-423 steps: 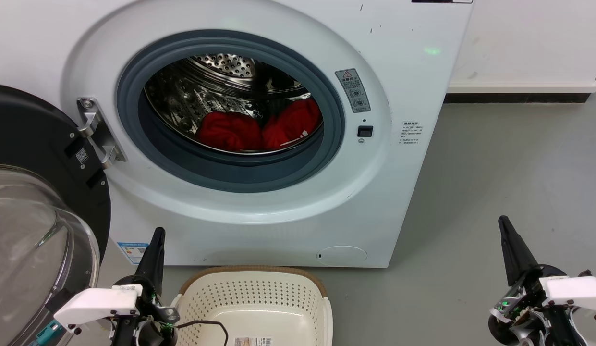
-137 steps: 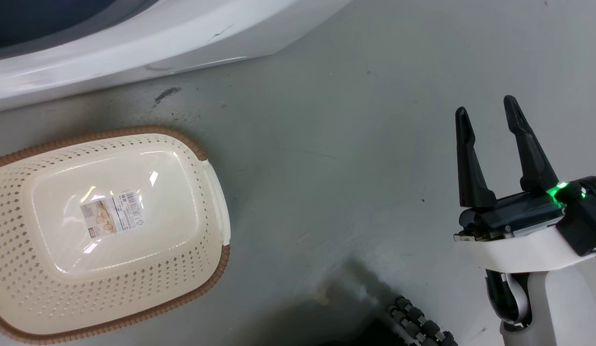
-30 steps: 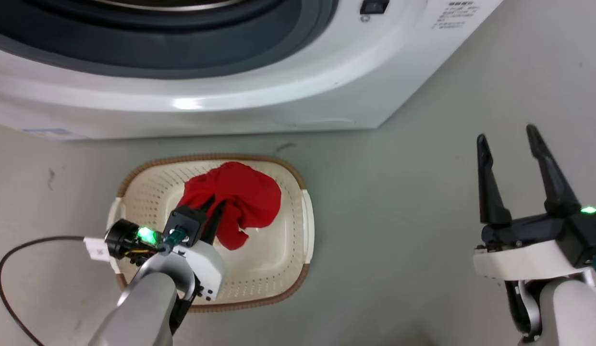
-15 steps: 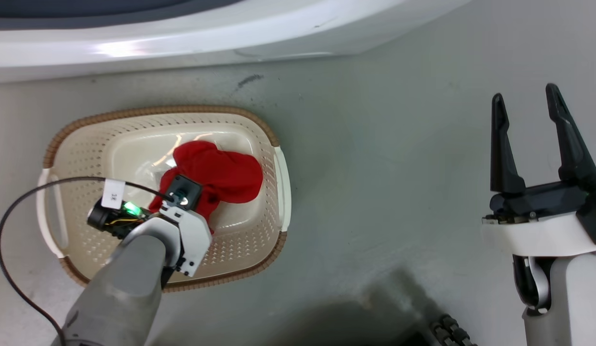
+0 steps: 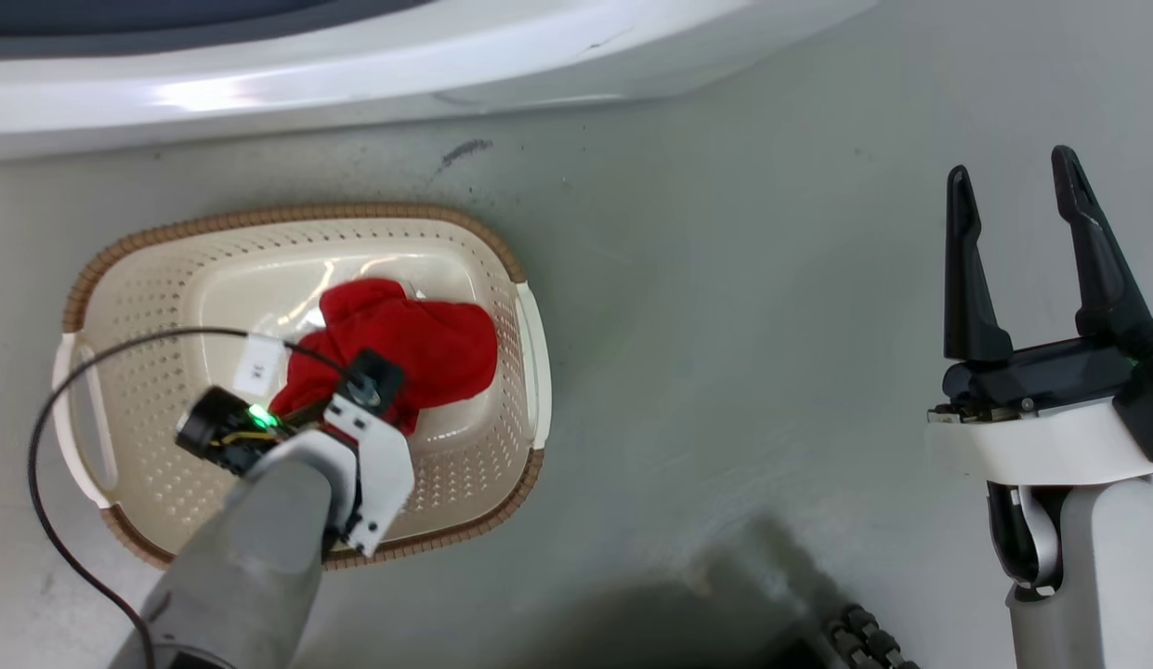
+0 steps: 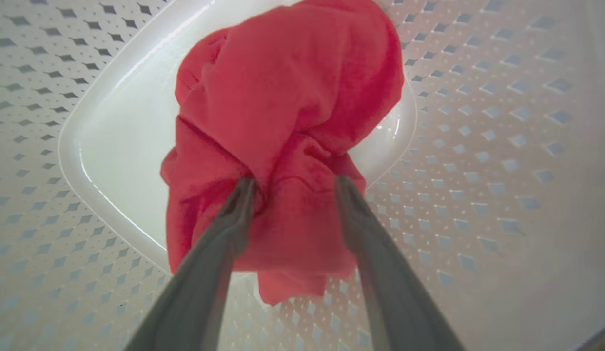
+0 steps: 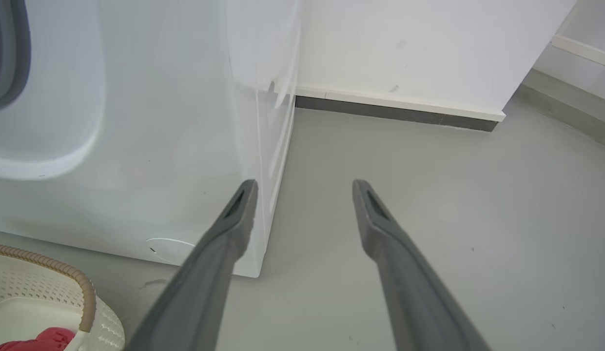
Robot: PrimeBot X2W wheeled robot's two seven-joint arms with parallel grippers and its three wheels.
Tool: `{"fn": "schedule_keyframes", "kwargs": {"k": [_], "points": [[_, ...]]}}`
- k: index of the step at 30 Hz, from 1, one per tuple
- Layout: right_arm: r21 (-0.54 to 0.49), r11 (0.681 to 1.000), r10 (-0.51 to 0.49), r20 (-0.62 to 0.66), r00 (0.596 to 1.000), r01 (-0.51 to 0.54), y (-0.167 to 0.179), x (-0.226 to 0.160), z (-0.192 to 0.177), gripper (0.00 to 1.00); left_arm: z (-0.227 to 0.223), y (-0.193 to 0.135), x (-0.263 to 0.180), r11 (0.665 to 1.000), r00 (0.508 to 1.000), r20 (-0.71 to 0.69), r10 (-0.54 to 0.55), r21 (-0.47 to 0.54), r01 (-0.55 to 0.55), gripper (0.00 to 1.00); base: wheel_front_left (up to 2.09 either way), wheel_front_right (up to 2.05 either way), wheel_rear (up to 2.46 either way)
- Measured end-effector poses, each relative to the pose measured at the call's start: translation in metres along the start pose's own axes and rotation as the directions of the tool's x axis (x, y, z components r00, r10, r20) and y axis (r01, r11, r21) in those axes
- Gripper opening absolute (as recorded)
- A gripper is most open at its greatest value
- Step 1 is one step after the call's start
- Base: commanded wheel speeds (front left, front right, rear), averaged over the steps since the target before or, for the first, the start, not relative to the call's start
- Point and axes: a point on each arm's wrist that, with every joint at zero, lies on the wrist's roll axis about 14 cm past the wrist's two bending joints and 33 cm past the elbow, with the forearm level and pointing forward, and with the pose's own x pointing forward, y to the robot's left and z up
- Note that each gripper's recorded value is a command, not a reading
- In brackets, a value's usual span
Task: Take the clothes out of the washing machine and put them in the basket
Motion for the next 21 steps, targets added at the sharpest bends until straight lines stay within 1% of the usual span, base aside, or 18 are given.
{"fn": "schedule_keyframes", "kwargs": {"k": [6, 12, 18, 21], "points": [[0.005, 1.000, -0.002, 0.043, 0.999, 0.002, 0.000, -0.011, 0.024, 1.00, 0.021, -0.008, -0.025, 1.000, 0.992, 0.128, 0.012, -0.010, -0.011, 1.00, 0.00, 0.00, 0.00], [0.008, 1.000, 0.003, 0.077, 0.997, -0.003, 0.003, -0.028, 0.045, 1.00, 0.045, -0.011, -0.058, 0.998, 0.965, 0.257, 0.054, -0.045, -0.044, 1.00, 0.00, 0.00, 0.00], [0.013, 1.000, 0.025, 0.116, 0.993, -0.027, 0.013, -0.044, 0.065, 1.00, 0.065, -0.005, -0.095, 0.990, 0.921, 0.368, 0.132, -0.097, -0.103, 1.00, 0.00, 0.00, 0.00], [0.012, 0.999, 0.034, 0.135, 0.990, -0.036, 0.016, -0.053, 0.074, 1.00, 0.083, -0.002, -0.118, 0.982, 0.873, 0.452, 0.182, -0.134, -0.135, 1.00, 0.00, 0.00, 0.00]]}}
